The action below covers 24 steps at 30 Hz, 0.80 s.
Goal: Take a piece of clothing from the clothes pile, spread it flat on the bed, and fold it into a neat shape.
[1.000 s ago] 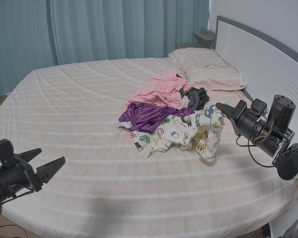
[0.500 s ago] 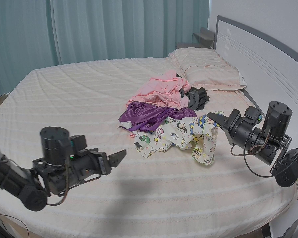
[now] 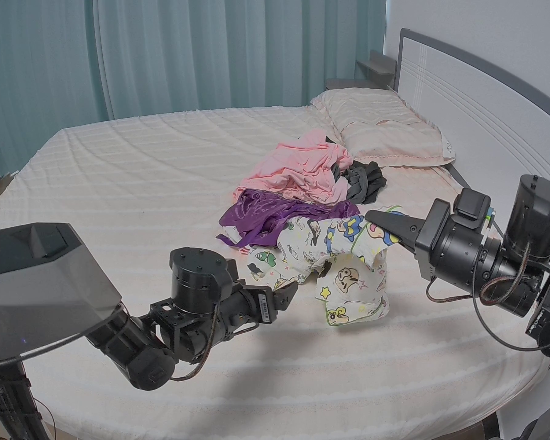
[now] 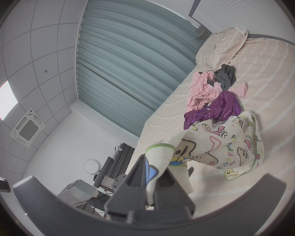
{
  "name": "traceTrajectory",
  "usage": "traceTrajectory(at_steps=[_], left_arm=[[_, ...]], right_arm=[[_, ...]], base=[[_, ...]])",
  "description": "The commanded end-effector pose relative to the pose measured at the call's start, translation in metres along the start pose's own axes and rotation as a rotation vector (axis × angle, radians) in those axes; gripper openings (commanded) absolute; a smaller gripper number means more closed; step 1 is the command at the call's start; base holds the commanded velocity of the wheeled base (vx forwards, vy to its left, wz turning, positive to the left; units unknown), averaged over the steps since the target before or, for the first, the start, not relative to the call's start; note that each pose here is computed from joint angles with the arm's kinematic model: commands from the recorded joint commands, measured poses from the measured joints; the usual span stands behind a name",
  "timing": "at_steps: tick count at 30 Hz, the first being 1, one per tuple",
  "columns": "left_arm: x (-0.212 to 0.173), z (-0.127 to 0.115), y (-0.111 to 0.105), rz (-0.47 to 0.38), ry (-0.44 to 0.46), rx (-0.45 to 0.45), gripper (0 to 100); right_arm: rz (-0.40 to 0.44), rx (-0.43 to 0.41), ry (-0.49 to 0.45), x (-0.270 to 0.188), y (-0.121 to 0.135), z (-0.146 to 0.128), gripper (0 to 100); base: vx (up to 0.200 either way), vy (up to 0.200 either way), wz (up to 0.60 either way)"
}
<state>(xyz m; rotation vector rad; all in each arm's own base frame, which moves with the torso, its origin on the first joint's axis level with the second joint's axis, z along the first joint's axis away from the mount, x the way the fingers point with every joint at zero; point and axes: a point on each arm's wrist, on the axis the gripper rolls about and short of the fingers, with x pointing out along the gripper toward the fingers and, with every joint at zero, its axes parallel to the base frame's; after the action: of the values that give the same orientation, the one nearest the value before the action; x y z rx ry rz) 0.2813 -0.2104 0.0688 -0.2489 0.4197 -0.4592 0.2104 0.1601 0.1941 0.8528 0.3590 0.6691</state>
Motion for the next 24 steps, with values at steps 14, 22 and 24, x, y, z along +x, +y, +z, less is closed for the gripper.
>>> traceTrajectory(at_steps=[14,22,24], left_arm=[[0.012,0.008,-0.046,-0.065,-0.117,-0.066,100],[0.048,0.012,-0.040,0.044,-0.205,-0.095,100],[0.048,0.012,-0.039,0.046,-0.205,-0.098,100]], right_arm=[[0.085,-0.005,0.037,-0.018,0.030,-0.007,0],[0.134,-0.006,0.020,-0.025,0.043,-0.002,0],[0.144,-0.007,0.012,-0.027,0.045,0.000,0]], base=[[0.000,0.000,0.00],[0.000,0.000,0.00],[0.000,0.000,0.00]])
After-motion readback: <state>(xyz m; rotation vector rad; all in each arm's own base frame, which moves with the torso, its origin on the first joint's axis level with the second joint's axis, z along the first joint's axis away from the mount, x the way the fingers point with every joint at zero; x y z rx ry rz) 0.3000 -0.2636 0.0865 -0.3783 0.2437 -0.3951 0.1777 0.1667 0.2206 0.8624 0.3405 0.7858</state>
